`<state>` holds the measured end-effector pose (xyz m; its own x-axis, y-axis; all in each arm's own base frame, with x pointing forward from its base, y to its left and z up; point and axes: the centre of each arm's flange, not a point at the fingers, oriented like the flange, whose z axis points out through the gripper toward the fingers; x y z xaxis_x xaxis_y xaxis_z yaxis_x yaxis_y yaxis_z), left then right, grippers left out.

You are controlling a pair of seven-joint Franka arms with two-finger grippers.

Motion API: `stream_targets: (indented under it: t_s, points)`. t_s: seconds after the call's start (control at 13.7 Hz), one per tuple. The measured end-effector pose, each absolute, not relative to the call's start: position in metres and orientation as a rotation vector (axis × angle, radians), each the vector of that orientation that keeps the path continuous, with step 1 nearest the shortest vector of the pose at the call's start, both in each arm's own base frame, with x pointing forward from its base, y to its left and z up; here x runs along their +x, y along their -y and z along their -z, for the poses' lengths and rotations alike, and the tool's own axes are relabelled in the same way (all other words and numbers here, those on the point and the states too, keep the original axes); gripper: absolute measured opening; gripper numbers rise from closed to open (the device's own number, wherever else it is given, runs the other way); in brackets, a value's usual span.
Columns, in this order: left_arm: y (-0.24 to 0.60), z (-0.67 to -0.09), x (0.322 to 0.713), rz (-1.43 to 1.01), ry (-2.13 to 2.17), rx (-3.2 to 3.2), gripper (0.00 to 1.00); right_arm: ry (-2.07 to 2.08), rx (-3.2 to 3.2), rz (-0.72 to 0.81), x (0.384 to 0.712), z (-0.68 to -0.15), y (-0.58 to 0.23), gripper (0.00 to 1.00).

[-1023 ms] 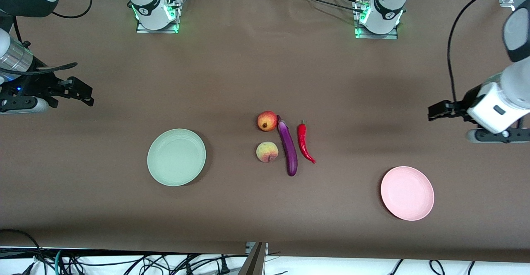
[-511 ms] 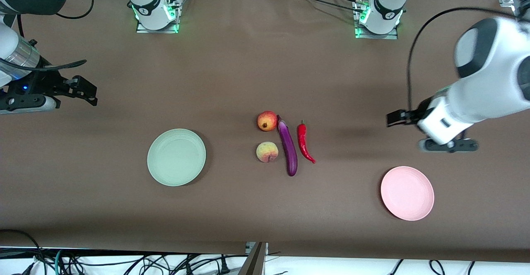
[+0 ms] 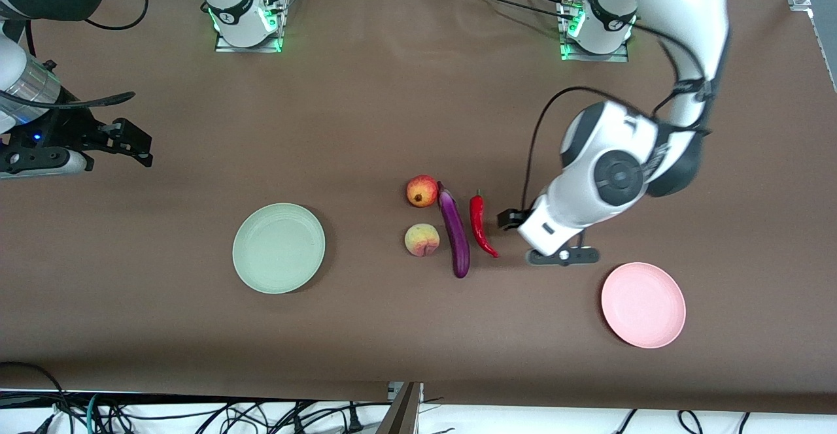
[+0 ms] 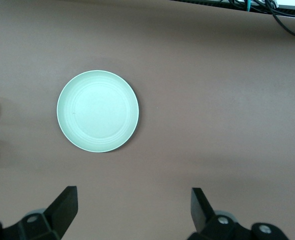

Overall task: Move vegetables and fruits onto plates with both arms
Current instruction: 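Reach the left gripper to the red chili while the right gripper reaches the apple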

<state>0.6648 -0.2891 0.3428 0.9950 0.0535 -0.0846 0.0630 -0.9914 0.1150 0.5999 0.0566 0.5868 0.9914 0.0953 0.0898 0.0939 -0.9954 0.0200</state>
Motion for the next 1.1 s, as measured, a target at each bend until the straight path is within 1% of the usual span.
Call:
stream_targets:
  t_s: [0.22, 0.44, 0.58, 0.88, 1.02, 1.1]
  points:
    - [0.303, -0.293, 0.671, 0.078, -0.098, 3.003, 1.00, -0.149, 3.118, -0.120, 0.600, -0.582, -0.057, 1.00]
    - [0.306, -0.254, 0.670, 0.113, -0.100, 3.009, 1.00, -0.144, 3.112, 0.006, 0.602, -0.559, -0.057, 1.00]
    - [0.311, -0.241, 0.666, 0.139, -0.090, 3.014, 1.00, -0.140, 3.101, 0.086, 0.610, -0.531, -0.058, 1.00]
    - [0.320, -0.215, 0.648, 0.215, -0.061, 3.034, 1.00, -0.173, 3.134, 0.244, 0.633, -0.445, -0.091, 1.00]
    - [0.331, -0.199, 0.632, 0.267, -0.034, 3.047, 1.00, -0.198, 3.135, 0.246, 0.643, -0.413, -0.110, 1.00]
    - [0.336, -0.193, 0.625, 0.285, -0.028, 3.053, 1.00, -0.176, 3.157, 0.232, 0.644, -0.409, -0.125, 1.00]
